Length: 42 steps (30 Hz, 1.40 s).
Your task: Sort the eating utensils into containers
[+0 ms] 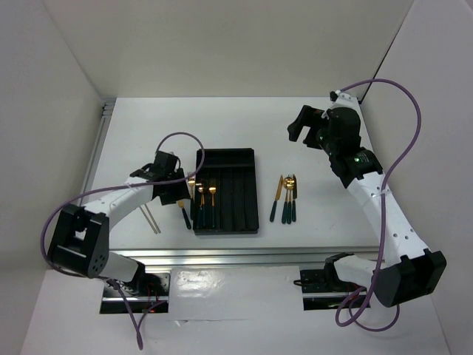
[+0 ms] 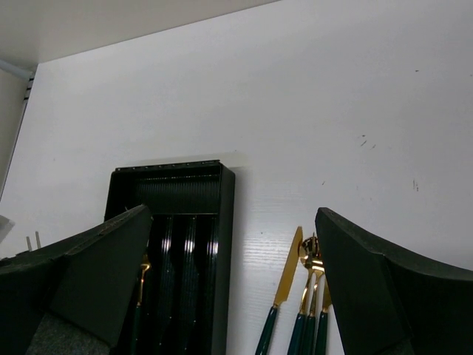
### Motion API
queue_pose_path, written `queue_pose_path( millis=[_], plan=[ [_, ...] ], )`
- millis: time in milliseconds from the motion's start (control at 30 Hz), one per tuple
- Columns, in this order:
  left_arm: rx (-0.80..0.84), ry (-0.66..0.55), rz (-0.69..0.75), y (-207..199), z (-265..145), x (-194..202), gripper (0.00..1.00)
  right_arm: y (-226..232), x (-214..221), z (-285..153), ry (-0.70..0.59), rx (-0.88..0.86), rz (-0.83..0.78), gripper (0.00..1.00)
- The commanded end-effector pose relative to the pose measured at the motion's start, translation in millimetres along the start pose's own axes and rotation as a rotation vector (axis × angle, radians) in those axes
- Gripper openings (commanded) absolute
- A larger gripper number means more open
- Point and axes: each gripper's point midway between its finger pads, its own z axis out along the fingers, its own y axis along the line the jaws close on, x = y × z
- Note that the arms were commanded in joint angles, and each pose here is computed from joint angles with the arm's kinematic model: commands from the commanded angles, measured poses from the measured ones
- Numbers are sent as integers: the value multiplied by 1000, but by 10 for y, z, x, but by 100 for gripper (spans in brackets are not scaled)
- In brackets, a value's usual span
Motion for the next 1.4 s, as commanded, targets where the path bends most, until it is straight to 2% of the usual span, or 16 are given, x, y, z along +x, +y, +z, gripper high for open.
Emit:
queue_pose_path(
  millis=[0, 400, 500, 700, 800, 1000, 1133, 1233, 1367],
  plan=[
    [-53, -17, 10, 43, 125, -63, 61, 30, -133, -94, -36, -11, -6, 100],
    [-45, 32, 127, -314, 324, 59, 59, -55, -7, -73, -4, 23, 1, 100],
    [-80, 56, 130, -262, 396, 140, 57, -51, -7, -73, -4, 23, 11, 100],
    [-170, 85, 131, -182, 484, 245, 47, -76, 52, -66, 12, 30, 10, 100],
    [-195, 112, 126, -109, 546, 336, 38, -91, 46, -65, 9, 39, 9, 100],
    [-221, 140, 112, -55, 598, 410, 0, -101, 68, -81, 10, 39, 9, 100],
    [-239, 144, 107, -7, 553, 436, 0, -101, 68, -81, 10, 39, 9, 100],
    [-269, 107, 89, 38, 427, 361, 0, -117, 106, -71, 19, 43, 9, 100],
    [-228, 26, 56, -35, 161, 162, 0, -114, 202, -24, 43, 32, 17, 100]
  ],
)
